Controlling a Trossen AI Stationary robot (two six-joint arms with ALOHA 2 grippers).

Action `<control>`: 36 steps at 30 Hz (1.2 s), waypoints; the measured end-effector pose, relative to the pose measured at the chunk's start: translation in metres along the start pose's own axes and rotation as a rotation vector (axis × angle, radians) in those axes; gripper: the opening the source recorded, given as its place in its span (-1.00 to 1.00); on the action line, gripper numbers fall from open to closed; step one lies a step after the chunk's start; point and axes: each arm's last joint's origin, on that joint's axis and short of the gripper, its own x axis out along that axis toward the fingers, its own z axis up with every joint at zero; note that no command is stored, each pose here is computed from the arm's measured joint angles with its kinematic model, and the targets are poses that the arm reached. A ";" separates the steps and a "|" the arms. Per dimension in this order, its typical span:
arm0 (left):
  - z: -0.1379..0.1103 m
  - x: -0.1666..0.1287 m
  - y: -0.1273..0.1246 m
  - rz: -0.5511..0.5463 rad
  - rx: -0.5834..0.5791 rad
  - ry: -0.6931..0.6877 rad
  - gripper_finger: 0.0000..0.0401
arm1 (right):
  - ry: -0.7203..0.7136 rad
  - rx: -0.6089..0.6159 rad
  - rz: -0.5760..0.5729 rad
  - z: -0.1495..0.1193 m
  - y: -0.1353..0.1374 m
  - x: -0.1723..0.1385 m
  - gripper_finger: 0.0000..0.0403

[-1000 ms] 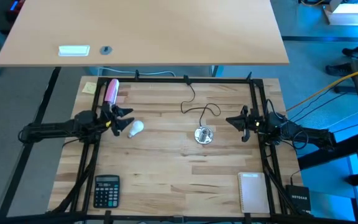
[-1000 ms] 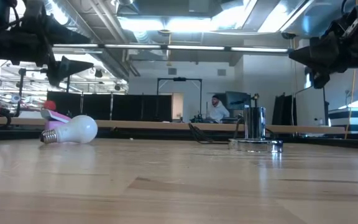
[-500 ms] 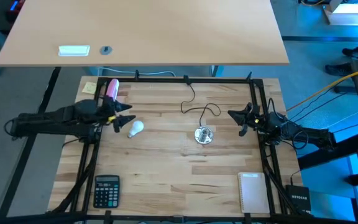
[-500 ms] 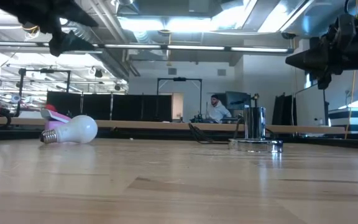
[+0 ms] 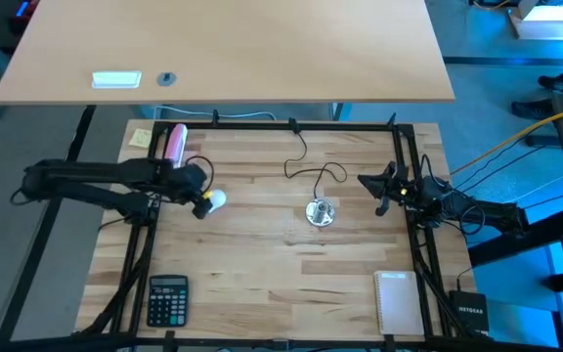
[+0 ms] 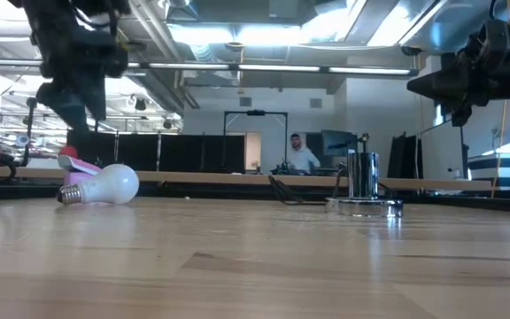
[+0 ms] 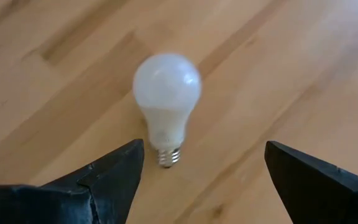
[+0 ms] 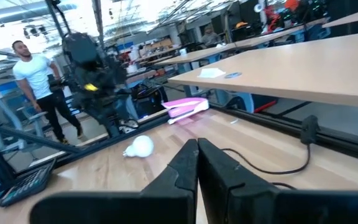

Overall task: Screw lightbulb
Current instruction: Insert the lightbulb into the lamp

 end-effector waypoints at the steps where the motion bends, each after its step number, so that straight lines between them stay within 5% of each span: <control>1: 0.001 0.004 -0.001 0.016 0.006 0.018 0.61 | 0.001 0.000 0.001 0.000 0.000 0.000 -0.93; 14: 0.006 0.053 -0.011 0.146 0.091 0.147 0.61 | 0.005 -0.001 0.005 0.000 0.000 0.000 -0.93; 28: -0.010 0.087 -0.001 0.072 0.047 0.045 0.61 | 0.017 -0.002 0.030 -0.001 0.001 0.000 -0.93; 36: -0.014 0.090 0.005 0.154 0.062 0.002 0.27 | 0.016 -0.002 0.030 -0.001 0.001 0.000 -0.93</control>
